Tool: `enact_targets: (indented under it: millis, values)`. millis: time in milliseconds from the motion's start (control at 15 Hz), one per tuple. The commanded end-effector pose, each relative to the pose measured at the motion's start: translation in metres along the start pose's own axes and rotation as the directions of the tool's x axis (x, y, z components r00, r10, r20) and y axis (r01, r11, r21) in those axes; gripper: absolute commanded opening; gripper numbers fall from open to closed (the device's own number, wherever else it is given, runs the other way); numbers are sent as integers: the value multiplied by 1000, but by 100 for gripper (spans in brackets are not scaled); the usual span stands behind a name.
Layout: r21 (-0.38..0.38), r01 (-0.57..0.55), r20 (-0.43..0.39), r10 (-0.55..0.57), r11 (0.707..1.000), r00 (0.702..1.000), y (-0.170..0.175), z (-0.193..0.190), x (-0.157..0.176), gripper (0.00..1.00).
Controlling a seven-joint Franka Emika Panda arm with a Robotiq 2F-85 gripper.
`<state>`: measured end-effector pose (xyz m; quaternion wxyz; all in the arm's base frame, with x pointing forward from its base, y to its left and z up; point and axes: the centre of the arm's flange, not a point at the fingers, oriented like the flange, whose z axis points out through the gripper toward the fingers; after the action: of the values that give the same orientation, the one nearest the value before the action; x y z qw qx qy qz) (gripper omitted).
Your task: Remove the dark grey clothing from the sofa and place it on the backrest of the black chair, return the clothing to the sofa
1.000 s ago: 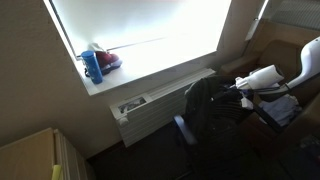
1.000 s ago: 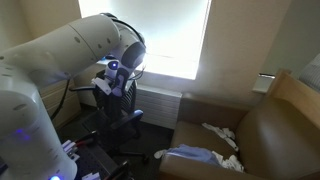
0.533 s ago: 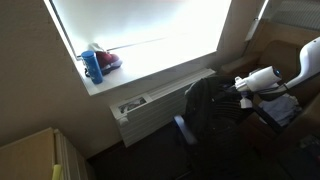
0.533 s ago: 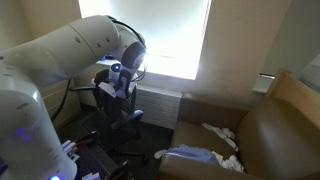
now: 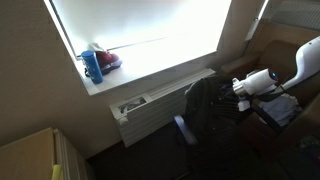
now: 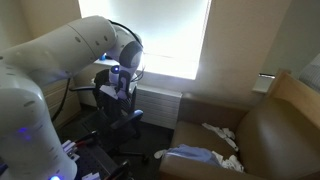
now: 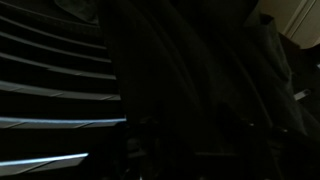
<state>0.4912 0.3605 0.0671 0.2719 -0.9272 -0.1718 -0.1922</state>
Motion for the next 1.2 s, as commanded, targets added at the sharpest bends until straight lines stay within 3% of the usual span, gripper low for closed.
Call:
enact_targets:
  millis: [0, 200, 333, 400, 533, 667, 800, 867, 1133]
  values:
    - [2, 10, -20, -10, 1000, 1000, -3, 15, 8, 27]
    - [5, 2, -31, -2, 1000, 1000, -3, 17, 10, 4]
    - [10, -12, -35, 12, 1000, 999, -4, 17, 12, 0]
    - [36, -101, -1, 102, 994, 995, -8, 15, 14, 0]
    - [141, -180, 70, 172, 973, 983, -45, -16, 32, 1]
    - [290, -214, 91, 196, 933, 976, -76, -53, 36, 1]
    - [433, -223, 89, 205, 873, 975, -103, -88, 44, 1]
    - [470, -213, 76, 201, 857, 977, -119, -105, 49, 1]
    - [634, -145, -96, 263, 760, 960, -178, -202, 94, 1]
